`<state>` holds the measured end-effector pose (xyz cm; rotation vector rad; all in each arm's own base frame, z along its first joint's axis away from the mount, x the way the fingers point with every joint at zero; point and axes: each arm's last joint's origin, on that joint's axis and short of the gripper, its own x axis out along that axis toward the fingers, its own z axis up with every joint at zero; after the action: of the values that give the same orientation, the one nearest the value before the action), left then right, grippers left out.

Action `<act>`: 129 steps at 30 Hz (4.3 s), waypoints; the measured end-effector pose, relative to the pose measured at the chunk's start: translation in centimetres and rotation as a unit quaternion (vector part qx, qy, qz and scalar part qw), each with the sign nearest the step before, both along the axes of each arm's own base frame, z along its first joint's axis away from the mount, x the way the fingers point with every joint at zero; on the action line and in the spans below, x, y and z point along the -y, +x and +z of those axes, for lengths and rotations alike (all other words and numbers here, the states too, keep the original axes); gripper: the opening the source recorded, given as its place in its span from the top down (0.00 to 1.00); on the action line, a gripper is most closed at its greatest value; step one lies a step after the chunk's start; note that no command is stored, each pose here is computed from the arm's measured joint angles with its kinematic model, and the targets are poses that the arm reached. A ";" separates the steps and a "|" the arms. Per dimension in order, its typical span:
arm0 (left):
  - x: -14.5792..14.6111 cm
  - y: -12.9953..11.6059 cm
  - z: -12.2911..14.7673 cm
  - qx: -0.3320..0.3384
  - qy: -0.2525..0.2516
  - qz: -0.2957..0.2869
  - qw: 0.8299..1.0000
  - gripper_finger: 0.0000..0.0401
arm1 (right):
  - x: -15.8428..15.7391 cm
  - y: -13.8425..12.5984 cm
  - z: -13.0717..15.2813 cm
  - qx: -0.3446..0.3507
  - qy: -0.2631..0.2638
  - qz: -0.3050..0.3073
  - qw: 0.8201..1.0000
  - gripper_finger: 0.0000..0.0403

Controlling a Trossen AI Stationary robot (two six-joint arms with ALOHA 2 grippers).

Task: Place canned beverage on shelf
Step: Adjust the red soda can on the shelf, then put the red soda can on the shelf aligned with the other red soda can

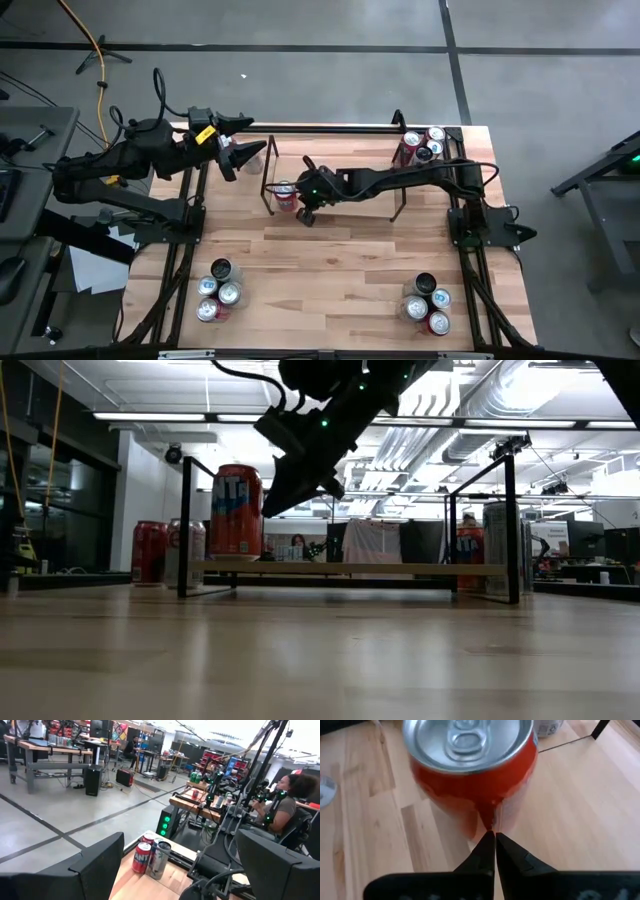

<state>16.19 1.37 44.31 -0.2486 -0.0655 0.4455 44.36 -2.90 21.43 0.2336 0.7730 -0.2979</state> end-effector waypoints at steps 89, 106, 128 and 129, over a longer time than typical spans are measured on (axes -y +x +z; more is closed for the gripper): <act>0.3 2.1 -10.7 0.062 0.014 -0.065 0.996 0.16 | 14.5 -25.1 18.2 0.007 0.035 -0.465 0.884 0.20; 0.3 1.8 -10.4 0.071 0.015 -0.065 0.995 0.16 | 22.7 -24.5 7.9 -0.234 0.188 -0.530 0.793 0.20; 0.3 1.8 -10.3 0.079 0.015 -0.057 0.995 0.16 | 22.9 -24.3 3.4 -0.242 0.229 -0.556 0.761 0.20; 0.3 1.7 -10.3 0.080 0.015 -0.057 0.995 0.16 | 23.0 -24.2 3.2 -0.246 0.229 -0.557 0.760 0.20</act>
<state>17.94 1.07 34.05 -0.2573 -0.2134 0.3093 20.15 -25.87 24.61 1.1335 1.1607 -1.3536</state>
